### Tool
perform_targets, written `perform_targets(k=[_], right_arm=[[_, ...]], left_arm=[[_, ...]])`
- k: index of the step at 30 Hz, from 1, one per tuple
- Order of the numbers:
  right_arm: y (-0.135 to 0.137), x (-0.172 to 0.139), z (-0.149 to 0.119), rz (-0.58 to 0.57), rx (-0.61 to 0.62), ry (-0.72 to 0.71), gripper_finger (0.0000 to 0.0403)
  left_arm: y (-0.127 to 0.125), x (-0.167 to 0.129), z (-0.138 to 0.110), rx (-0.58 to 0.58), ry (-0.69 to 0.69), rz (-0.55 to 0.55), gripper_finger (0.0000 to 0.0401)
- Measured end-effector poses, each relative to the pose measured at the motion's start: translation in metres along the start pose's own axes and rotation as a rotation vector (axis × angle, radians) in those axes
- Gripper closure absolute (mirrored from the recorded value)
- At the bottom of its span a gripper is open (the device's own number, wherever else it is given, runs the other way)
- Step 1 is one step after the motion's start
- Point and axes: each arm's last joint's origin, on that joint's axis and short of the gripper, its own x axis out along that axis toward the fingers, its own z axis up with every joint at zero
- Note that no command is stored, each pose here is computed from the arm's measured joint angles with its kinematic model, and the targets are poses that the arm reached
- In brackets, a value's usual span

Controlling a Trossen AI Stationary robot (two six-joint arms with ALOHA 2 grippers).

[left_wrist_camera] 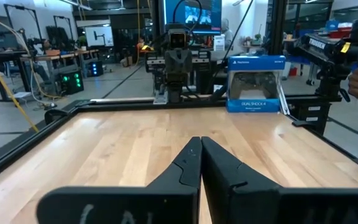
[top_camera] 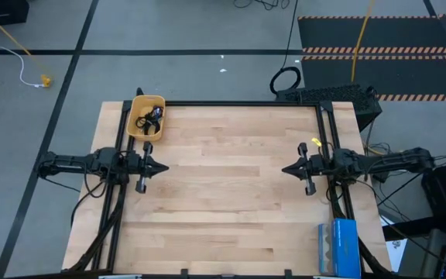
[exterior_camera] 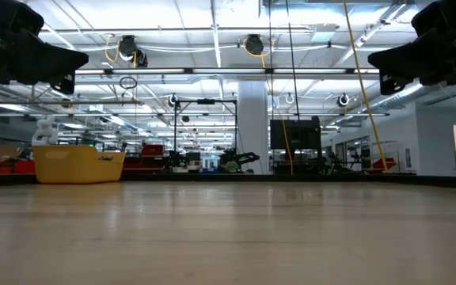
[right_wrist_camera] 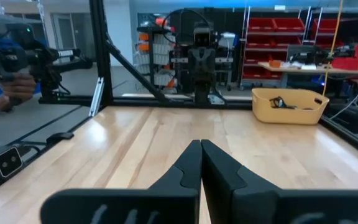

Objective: Pick and place USB-C Cables
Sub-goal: Return to Home Position

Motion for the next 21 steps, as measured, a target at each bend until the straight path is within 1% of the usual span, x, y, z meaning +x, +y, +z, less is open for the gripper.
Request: perform_targets(k=[4, 11, 21], right_arm=[[0.000, -0.005, 0.000, -0.001, -0.006, -0.005, 0.0403], [0.000, -0.015, 0.005, 0.000, -0.027, -0.067, 0.0403], [0.000, -0.017, -0.001, -0.004, -0.028, -0.022, 0.0403]], left_arm=[[0.000, 0.000, 0.000, -0.007, -0.005, 0.000, 0.0397], [0.000, 0.000, 0.001, -0.017, -0.008, 0.000, 0.0384], [0.000, 0.000, 0.002, -0.019, -0.022, -0.001, 0.0382]])
